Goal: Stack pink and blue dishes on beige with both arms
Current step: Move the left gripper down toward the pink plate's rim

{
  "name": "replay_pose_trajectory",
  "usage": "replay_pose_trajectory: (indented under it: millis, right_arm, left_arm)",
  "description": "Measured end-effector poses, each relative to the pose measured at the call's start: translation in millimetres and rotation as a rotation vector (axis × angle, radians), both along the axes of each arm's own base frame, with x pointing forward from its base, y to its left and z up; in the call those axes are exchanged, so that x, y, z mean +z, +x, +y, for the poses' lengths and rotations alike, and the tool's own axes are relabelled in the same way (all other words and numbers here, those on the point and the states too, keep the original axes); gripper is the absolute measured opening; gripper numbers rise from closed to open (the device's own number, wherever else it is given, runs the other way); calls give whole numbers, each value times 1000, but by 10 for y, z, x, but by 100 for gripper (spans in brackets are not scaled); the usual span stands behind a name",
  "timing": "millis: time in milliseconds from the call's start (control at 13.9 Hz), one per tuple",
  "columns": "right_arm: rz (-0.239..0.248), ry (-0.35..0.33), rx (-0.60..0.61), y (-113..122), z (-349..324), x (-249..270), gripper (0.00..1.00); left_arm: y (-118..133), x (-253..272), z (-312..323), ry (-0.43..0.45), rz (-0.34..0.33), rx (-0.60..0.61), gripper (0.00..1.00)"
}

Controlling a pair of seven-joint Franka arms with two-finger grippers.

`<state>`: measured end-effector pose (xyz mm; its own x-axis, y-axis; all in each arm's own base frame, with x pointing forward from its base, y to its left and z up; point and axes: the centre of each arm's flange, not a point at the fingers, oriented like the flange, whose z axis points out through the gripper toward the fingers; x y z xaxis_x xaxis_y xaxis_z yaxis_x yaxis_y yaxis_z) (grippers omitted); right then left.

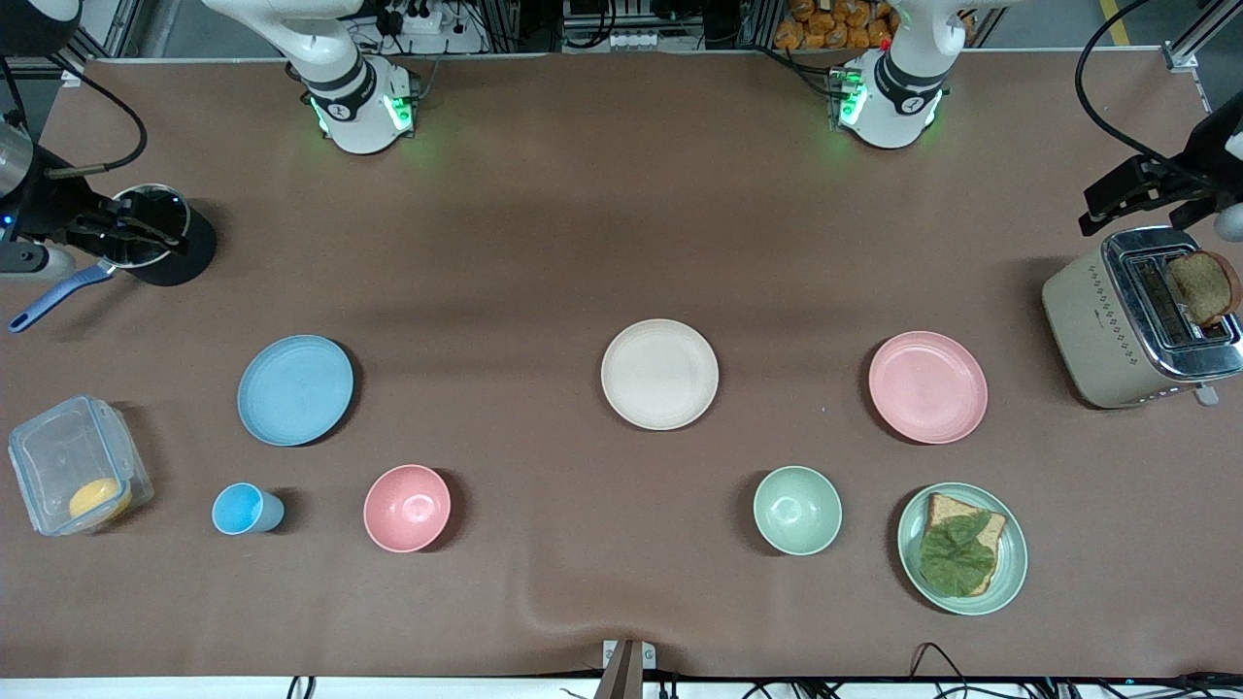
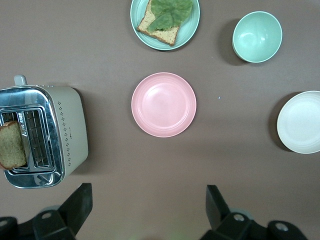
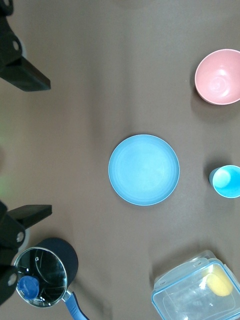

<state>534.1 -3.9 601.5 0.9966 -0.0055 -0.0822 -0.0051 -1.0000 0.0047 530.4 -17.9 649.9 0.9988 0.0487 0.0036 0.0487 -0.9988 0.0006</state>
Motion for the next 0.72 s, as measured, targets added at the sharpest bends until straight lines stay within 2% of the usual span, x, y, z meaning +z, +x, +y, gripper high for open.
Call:
replay_pose_trajectory:
  millis: [360, 720]
  right_arm:
    - [0, 0, 0, 0, 0, 0, 100]
    - [1, 0, 0, -1, 0, -3, 100]
  left_arm:
    - [16, -20, 16, 0, 3, 3, 100]
    - [284, -514, 77, -4, 84, 12, 100]
